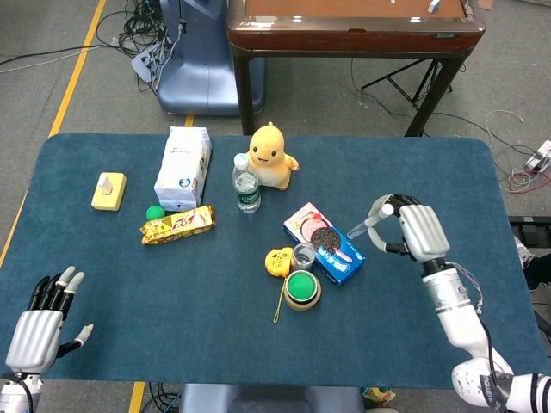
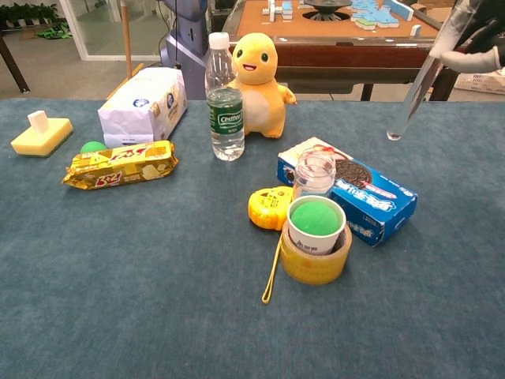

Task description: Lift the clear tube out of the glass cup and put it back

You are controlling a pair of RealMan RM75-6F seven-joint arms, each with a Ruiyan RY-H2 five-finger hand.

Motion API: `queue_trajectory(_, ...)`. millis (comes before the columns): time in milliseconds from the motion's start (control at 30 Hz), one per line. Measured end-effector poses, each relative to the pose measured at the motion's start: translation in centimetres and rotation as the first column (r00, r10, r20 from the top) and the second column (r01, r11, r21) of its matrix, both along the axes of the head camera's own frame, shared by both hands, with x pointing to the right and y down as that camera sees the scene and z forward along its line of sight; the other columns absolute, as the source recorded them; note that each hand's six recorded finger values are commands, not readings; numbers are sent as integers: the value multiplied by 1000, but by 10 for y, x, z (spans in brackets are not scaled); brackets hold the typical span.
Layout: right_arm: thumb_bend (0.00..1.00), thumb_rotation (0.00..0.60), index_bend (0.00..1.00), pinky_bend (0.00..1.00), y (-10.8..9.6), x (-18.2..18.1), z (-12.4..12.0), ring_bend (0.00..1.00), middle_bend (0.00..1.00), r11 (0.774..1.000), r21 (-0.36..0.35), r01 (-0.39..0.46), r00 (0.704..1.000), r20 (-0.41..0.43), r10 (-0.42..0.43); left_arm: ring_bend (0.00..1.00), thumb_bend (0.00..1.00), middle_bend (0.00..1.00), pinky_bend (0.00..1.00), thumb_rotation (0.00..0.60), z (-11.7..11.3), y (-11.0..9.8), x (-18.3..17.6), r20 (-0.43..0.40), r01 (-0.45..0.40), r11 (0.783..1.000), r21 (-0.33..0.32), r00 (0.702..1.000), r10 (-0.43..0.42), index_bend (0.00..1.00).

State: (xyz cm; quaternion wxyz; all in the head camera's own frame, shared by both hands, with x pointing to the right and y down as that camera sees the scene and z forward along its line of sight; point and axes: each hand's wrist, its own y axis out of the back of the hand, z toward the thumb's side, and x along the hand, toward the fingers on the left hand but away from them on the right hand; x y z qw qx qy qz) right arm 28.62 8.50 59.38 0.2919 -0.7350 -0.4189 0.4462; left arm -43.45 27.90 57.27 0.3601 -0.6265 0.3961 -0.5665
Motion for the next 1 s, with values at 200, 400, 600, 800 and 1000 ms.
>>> queue_trajectory(200, 545, 600, 665, 263, 9, -4, 9, 288, 395, 998, -61, -19, 998, 66, 23, 0, 272, 0, 0, 600, -1, 1, -2, 2, 3, 1000, 2, 1000, -3, 0)
queue_trajectory(400, 545, 600, 664, 327, 16, -9, 15, 288, 395, 983, -178, -45, 971, 225, 85, 0, 272, 0, 0, 600, -1, 1, -3, 0, 2, 1000, 1, 1000, -2, 0)
queue_trajectory(600, 545, 600, 665, 329, 18, -6, 20, 288, 394, 977, -212, -38, 960, 264, 95, 0, 272, 0, 0, 600, 0, 0, -2, 0, 0, 1000, 0, 1000, 0, 0)
queue_trajectory(800, 545, 600, 665, 328, 13, 2, 21, 288, 394, 998, -49, 26, 998, 60, -23, 0, 271, 0, 0, 600, 0, 0, -1, 0, -2, 1000, -2, 1000, 2, 0)
queue_trajectory(1000, 545, 600, 664, 338, 15, 1, 22, 288, 394, 998, -21, 58, 998, -11, -58, 0, 272, 0, 0, 600, 0, 0, -1, 1, -5, 1000, -2, 1000, 5, 0)
